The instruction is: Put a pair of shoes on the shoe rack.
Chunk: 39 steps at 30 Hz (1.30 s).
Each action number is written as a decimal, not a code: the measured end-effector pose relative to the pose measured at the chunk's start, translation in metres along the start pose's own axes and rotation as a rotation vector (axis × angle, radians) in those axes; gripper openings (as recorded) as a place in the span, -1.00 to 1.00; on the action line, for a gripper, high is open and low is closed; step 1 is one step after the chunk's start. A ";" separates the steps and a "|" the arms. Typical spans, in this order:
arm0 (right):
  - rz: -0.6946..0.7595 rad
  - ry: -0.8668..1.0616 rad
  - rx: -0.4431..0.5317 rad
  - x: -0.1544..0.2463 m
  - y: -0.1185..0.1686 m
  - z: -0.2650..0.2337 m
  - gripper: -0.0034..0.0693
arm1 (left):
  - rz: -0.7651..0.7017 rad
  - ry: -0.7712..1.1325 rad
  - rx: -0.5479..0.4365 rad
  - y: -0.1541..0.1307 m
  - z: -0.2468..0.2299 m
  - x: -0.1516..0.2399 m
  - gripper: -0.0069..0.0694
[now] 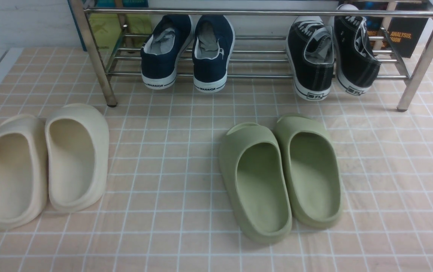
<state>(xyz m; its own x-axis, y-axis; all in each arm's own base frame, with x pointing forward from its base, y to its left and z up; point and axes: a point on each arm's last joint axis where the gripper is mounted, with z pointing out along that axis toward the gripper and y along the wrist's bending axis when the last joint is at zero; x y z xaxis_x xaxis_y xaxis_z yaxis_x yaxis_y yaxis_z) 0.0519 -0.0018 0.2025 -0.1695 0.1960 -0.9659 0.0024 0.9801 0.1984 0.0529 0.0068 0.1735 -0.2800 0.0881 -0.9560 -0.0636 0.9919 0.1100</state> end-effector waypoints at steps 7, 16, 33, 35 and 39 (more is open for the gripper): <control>-0.033 -0.066 0.105 0.013 -0.006 0.006 -0.96 | 0.000 0.000 0.000 0.000 0.000 0.000 -0.20; -0.115 0.062 0.149 0.024 -0.010 0.006 -0.96 | 0.000 0.000 0.000 0.000 0.000 0.000 -0.20; -0.147 0.099 0.133 0.025 -0.009 0.005 -0.95 | 0.000 0.000 0.000 0.000 0.000 0.000 -0.20; -0.147 0.099 0.133 0.025 -0.009 0.005 -0.95 | 0.000 0.000 0.000 0.000 0.000 0.000 -0.20; -0.147 0.099 0.133 0.025 -0.009 0.005 -0.94 | 0.000 0.000 0.000 0.000 0.000 0.000 -0.20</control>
<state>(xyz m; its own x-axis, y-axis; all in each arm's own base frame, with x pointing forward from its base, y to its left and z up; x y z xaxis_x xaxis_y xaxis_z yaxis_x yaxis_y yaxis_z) 0.0526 -0.0050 0.1754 -0.2738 0.0533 -0.9603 0.0994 0.9947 0.0269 0.0529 0.0068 0.1735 -0.2800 0.0881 -0.9560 -0.0636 0.9919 0.1100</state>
